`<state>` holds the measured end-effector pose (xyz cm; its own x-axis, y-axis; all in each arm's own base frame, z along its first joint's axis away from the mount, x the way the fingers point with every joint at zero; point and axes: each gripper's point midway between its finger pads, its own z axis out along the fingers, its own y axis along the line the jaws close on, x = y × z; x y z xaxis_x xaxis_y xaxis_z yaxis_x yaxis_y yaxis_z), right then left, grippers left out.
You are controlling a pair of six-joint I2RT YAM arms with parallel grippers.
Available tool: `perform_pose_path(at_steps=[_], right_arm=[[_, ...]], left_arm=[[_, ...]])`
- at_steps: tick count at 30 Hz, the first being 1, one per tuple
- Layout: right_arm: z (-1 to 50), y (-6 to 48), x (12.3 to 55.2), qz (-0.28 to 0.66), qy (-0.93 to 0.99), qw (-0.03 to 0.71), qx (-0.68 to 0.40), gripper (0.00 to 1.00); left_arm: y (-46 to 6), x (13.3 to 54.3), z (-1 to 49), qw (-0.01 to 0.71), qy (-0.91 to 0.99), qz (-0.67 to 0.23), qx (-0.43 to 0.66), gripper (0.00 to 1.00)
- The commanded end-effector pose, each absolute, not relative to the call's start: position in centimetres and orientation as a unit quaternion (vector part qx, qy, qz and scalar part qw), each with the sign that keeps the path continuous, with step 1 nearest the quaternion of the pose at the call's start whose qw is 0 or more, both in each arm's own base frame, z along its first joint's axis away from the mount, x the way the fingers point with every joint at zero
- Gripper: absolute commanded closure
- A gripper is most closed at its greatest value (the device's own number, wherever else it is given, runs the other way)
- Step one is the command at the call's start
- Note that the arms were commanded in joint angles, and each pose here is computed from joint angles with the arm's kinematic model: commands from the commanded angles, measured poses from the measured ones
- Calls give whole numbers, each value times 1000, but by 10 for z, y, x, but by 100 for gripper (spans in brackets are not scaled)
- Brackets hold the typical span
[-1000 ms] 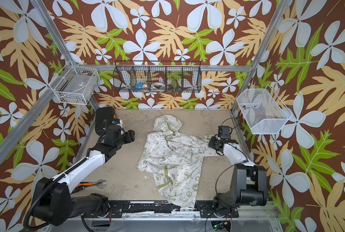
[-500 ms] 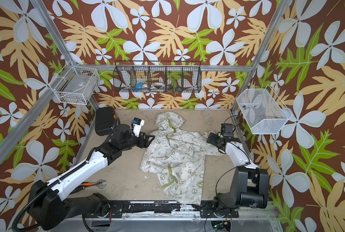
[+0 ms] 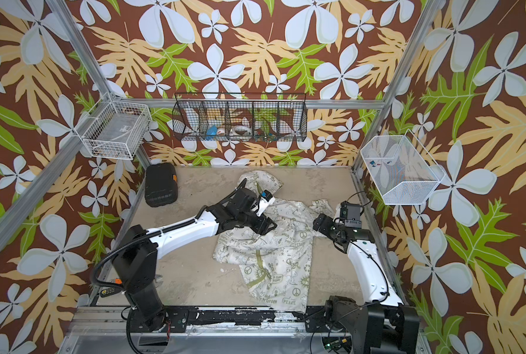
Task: Unzip the jacket
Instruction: Flatten out the jacket at the center of the board.
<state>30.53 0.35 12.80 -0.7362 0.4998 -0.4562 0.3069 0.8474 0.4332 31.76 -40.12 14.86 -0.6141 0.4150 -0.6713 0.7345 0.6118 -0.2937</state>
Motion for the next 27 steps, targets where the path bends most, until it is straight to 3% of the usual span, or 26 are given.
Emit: perform_pose_path(at_steps=[1,14,19,22,26,27], right_arm=[[120,14,304,191,922,263,211,11],[102,19,309,204,926,245,200,14],[102,19,311,206,926,248,196,15],[104,21,313,209,926,250,190,18],[113,18,322,205,925,262,184,21],[116,18,324,206,924,266,183,22]], left_arm=[[-398,314,116,228,888,-238,321,33],[-386,308,77,182,921,-159,306,37],[-393,311,87,191,919,-177,295,45],[-402,306,89,181,917,-207,288,62],[-420,304,115,193,904,-275,265,100],[-421,306,127,208,899,-285,259,100]])
